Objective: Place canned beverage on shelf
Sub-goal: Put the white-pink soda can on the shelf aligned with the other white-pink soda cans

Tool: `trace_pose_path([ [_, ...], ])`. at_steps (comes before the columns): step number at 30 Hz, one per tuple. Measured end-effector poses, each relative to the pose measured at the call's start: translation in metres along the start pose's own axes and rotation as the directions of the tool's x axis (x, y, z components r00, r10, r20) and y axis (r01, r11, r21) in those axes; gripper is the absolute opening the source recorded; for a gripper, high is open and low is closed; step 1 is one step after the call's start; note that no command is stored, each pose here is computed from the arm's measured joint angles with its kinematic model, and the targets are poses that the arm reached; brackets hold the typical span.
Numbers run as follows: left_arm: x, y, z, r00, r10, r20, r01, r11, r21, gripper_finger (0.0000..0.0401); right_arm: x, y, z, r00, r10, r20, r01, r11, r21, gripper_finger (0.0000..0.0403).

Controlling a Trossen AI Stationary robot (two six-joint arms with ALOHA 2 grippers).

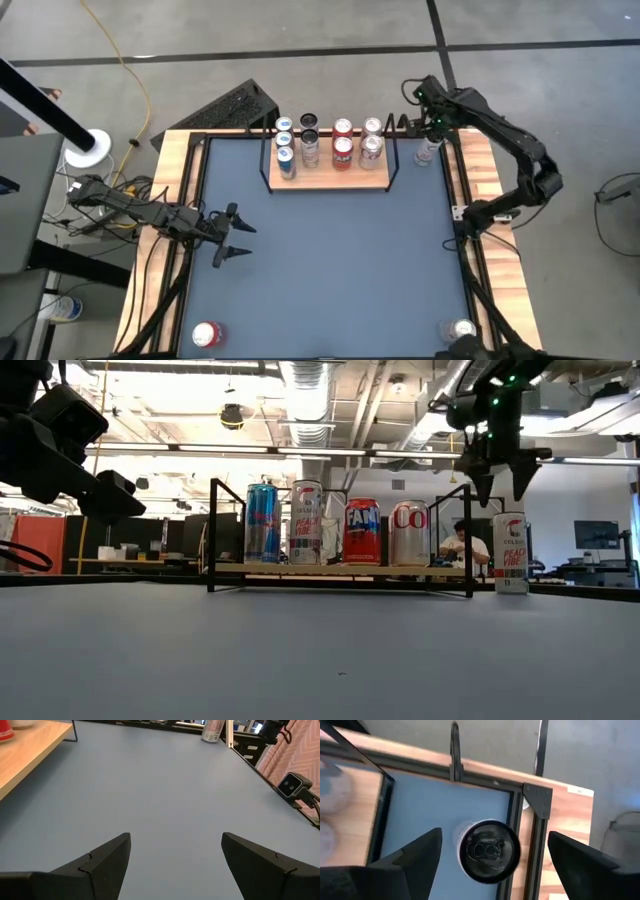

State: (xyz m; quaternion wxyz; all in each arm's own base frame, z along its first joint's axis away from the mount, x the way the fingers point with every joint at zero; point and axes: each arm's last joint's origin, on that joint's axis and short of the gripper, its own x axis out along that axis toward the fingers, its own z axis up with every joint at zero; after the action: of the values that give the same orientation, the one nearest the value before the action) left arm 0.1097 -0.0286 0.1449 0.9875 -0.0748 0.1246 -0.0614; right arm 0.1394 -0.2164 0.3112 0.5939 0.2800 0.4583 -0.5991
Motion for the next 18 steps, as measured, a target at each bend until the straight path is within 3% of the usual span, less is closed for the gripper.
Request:
trace_pose_path([
  [10, 0.000, 0.000, 0.000, 1.000, 0.000, -0.001, 0.000, 1.000, 0.000, 0.0302, 0.031, 0.012, 0.000, 0.983, -0.039, -0.182, 0.029, 0.998, -0.057, 0.0346],
  [18, 0.000, 0.000, 0.000, 1.000, 0.000, 0.000, 0.000, 1.000, 0.000, 0.0302, 0.044, 0.015, -0.004, 0.973, -0.029, -0.231, 0.015, 0.998, -0.060, 0.0335],
])
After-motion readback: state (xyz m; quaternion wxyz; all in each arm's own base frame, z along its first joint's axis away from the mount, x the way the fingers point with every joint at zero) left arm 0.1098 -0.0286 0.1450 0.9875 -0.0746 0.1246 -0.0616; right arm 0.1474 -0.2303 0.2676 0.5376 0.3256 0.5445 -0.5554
